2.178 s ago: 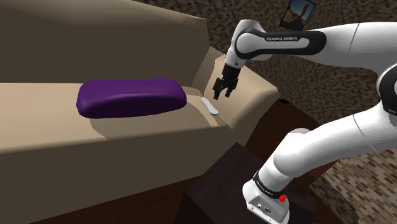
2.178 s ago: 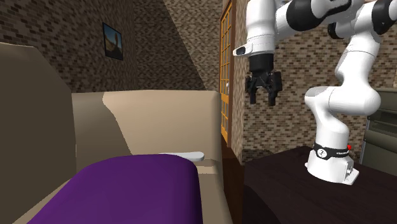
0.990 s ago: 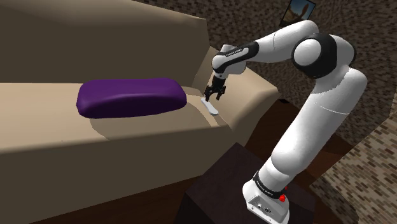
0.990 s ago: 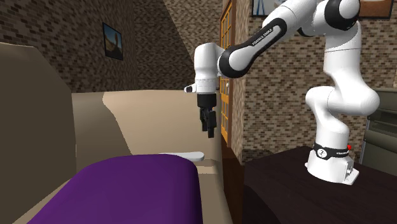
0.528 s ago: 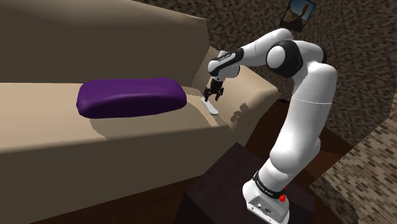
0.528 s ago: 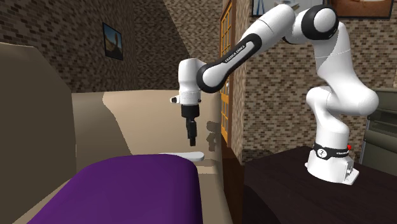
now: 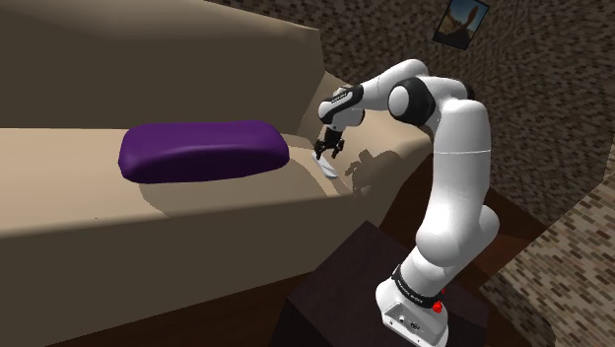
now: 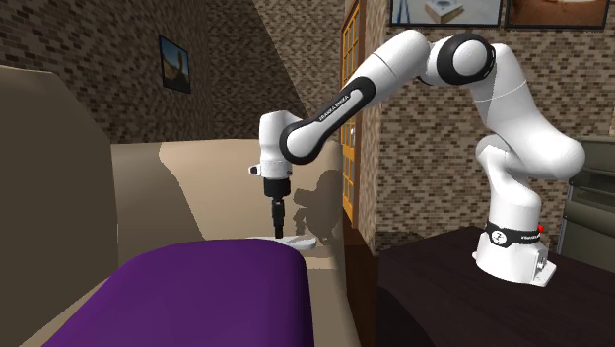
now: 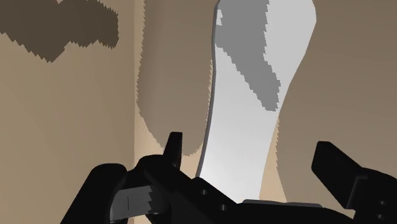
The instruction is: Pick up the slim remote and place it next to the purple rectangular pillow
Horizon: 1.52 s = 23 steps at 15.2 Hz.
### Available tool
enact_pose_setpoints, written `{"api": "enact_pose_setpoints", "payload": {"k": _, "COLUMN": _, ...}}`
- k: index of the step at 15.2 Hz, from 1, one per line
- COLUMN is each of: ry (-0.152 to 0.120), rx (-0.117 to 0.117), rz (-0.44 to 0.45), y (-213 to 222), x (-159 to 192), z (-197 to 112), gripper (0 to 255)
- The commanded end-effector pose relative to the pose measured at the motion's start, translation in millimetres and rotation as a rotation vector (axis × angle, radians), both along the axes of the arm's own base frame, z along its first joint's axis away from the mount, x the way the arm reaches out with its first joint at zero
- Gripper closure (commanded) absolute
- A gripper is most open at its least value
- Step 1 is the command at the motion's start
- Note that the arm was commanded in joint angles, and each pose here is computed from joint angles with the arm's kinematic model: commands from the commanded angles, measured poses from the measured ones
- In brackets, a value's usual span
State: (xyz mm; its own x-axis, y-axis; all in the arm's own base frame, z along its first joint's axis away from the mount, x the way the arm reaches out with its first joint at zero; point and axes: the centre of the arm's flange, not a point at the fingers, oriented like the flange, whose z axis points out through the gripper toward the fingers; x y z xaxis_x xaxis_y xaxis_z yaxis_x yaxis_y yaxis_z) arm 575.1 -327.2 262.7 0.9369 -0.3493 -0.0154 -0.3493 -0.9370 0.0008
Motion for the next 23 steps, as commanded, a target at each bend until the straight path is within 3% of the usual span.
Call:
{"api": "enact_pose_setpoints", "payload": {"k": 1, "ry": -0.001, "rx": 0.000, "rz": -0.001, "y": -1, "x": 1, "z": -12, "gripper": 0}}
{"api": "enact_pose_setpoints", "payload": {"k": 5, "ry": -0.001, "rx": 0.000, "rz": -0.001, "y": -1, "x": 1, "z": -31, "gripper": 0}}
{"api": "enact_pose_setpoints", "payload": {"k": 12, "ry": -0.001, "rx": 0.000, "rz": -0.001, "y": -1, "x": 1, "z": -31, "gripper": 0}}
{"api": "enact_pose_setpoints", "payload": {"k": 13, "ry": -0.001, "rx": 0.000, "rz": -0.001, "y": -1, "x": 1, "z": -31, "gripper": 255}}
{"api": "enact_pose_setpoints", "payload": {"k": 23, "ry": -0.001, "rx": 0.000, "rz": -0.001, "y": -1, "x": 1, "z": -26, "gripper": 255}}
